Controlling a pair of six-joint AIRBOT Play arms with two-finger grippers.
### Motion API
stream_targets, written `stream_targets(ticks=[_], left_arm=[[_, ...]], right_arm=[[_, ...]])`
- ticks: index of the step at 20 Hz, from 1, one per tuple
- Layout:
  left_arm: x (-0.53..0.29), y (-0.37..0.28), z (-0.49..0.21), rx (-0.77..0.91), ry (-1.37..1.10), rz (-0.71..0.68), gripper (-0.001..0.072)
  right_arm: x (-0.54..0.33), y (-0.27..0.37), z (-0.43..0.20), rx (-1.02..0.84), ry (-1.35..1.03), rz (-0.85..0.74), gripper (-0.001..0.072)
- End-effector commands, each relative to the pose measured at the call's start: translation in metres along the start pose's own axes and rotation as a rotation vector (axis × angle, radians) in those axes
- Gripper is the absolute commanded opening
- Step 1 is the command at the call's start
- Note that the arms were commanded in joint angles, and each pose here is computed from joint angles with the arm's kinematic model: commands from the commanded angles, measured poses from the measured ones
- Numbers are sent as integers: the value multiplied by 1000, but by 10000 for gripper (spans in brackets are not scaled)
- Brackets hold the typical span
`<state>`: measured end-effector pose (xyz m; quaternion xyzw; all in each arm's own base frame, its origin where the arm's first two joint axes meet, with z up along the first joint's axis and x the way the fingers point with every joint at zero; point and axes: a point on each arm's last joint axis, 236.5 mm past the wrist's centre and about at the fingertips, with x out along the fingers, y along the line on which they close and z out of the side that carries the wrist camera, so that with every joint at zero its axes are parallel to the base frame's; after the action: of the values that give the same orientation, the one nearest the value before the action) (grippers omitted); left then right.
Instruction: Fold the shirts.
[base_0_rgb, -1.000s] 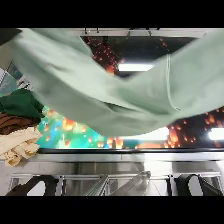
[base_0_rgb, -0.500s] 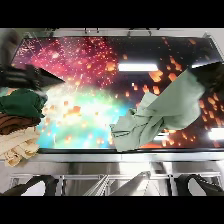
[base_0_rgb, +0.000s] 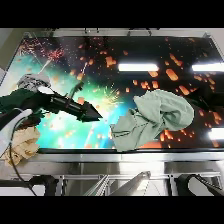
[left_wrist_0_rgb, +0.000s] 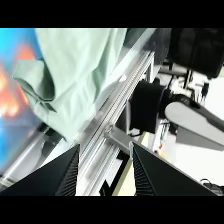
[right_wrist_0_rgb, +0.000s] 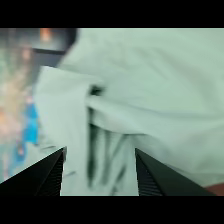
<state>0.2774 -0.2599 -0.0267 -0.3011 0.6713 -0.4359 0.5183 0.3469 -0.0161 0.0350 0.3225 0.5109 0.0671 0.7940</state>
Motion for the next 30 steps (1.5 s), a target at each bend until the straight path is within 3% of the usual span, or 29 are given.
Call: stream_targets(ticks=[1, 8, 13, 14, 15, 16, 21, 24, 26, 30], left_arm=[[61, 30, -9, -41, 121, 42, 341], [106, 29, 17, -41, 226, 55, 341], [109, 48, 26, 1, 290, 260, 333], [112, 43, 29, 24, 287, 261, 331], [115, 37, 30, 43, 290, 261, 248], [117, 31, 31, 76, 295, 258, 19], [79, -43, 34, 208, 316, 162, 20], [16, -140, 41, 411, 158, 68, 21], [-40, -205, 35, 562, 12, 53, 21], [-153, -313, -17, 875, -318, 146, 21]], right_arm=[[31, -30, -34, 47, 135, -35, 512], [121, 36, -94, -38, 333, 164, 510], [151, 63, -108, -4, 370, 279, 493], [151, 68, -105, -11, 360, 305, 250], [148, 73, -103, -35, 351, 334, 36], [143, 81, -103, -61, 359, 369, 21], [53, 144, -59, -178, 307, 618, 21], [-68, 210, 1, -261, -5, 866, 21], [-151, 238, 26, -335, -255, 948, 21], [-283, 282, 2, -521, -628, 1010, 21]])
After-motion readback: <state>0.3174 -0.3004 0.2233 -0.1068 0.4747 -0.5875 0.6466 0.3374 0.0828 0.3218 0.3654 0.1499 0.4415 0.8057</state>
